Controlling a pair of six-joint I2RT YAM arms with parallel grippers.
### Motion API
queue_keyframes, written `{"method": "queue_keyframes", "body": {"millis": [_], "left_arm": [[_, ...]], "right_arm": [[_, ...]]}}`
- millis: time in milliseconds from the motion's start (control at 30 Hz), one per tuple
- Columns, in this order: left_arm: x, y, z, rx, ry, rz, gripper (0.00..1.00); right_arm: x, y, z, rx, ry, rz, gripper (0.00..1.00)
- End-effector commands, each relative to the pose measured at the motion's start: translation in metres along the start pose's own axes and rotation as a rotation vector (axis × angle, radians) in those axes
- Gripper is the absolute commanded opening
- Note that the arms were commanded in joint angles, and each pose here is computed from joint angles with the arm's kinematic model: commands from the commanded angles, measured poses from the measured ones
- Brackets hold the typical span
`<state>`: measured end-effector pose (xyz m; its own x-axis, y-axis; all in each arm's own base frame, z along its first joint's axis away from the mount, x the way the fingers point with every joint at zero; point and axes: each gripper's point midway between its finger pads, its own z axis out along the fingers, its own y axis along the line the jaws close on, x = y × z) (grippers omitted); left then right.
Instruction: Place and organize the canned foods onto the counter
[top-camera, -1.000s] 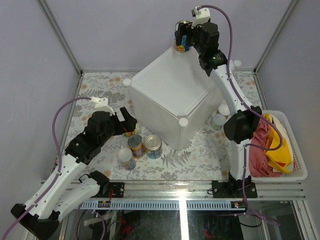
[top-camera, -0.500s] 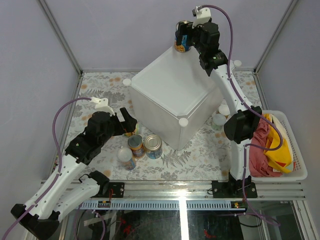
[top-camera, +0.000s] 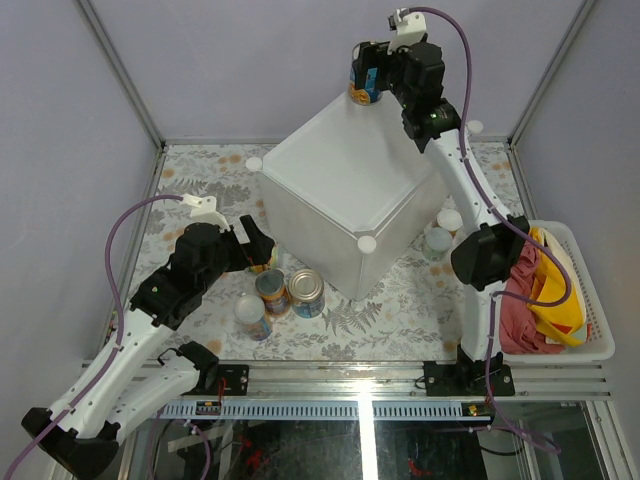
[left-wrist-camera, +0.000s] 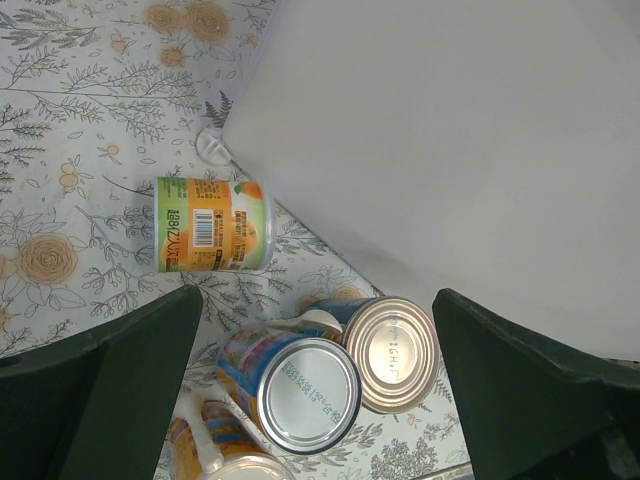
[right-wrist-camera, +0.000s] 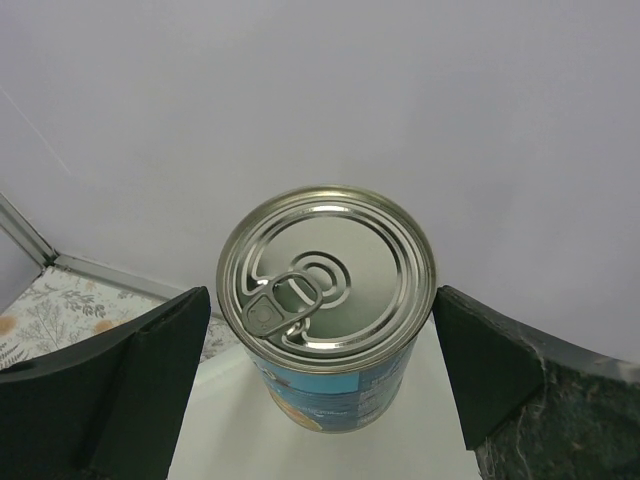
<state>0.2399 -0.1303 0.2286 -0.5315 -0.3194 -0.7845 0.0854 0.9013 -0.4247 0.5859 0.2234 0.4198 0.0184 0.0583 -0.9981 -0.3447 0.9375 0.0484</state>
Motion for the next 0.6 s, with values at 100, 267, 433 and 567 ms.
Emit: {"method": "queue_keyframes", "body": {"millis": [100,267,433,567], "left_arm": [[-0.001,-0.004,-0.001,0.023,-0.004,0.002,1.00],[-0.002,-0.003,-0.003,0.024,-0.009,-0.002,1.00],[-0.003,-0.001,-0.005,0.016,-0.017,-0.004,1.00],[-0.001,0.001,-0.007,0.007,-0.010,-0.009,1.00]], "right_arm": [[-0.061,0.004,-0.027,-0.019,-0.122,0.010,1.00],[-0.063,0.004,-0.033,-0.023,-0.121,0.012,1.00],[-0.066,0.008,-0.045,-0.030,-0.121,0.015,1.00],[-0.065,0.014,-0.054,-0.039,-0.115,0.012,0.99]]}}
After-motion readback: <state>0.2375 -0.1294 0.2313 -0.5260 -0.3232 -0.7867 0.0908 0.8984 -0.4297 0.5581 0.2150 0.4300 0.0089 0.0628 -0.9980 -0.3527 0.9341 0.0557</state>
